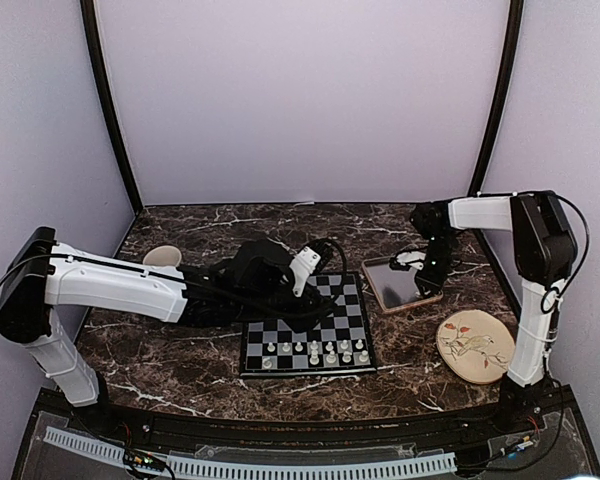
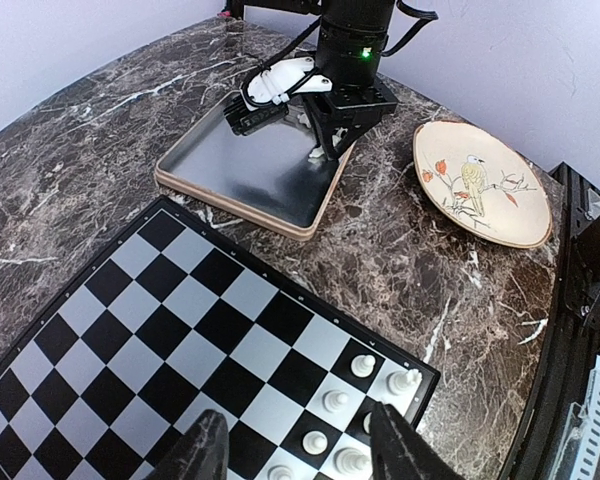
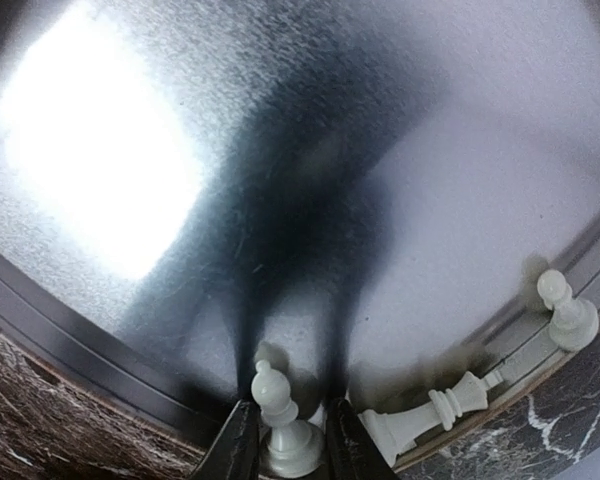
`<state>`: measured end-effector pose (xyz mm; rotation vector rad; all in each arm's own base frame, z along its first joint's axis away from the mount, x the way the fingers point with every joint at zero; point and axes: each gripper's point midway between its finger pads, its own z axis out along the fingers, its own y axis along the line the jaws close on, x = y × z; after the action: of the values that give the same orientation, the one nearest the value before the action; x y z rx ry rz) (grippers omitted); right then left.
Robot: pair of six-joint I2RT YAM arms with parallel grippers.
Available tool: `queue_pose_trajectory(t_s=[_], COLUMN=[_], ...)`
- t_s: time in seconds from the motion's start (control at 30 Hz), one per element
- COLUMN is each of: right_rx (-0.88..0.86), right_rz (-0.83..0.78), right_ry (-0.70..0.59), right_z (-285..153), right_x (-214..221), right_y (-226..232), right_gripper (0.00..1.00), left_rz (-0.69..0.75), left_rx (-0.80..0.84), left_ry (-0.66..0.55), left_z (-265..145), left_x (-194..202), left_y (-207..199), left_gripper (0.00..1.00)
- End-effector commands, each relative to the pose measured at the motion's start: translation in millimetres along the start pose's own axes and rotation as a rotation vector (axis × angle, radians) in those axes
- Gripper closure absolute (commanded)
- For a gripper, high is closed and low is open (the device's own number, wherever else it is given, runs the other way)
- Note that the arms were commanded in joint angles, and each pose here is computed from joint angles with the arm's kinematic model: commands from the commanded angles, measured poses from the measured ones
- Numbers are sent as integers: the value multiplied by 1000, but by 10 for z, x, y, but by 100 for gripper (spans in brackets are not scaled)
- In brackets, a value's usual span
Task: Set up the chess pieces on the board
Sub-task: Pick up the bishop from the storage box.
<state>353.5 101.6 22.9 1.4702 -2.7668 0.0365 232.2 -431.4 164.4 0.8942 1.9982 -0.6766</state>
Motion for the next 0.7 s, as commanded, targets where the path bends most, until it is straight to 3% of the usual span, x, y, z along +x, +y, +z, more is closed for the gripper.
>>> queue_pose_trajectory(t_s=[0.0, 0.27, 0.67], right_rx=[0, 22, -134], right_rz=[-9, -18, 21], right_ry=[75, 43, -513], right_z=[190, 185, -833], right_x=[190, 125, -763], right_y=[18, -34, 259], right_gripper=[77, 93, 97], left_rz=[-12, -16, -60], left_rx=[15, 23, -10], left_ry=[-25, -26, -51], left_z=[11, 13, -45], left_x=[-85, -85, -127], left_y=[-34, -47, 75], left_gripper=[50, 51, 51])
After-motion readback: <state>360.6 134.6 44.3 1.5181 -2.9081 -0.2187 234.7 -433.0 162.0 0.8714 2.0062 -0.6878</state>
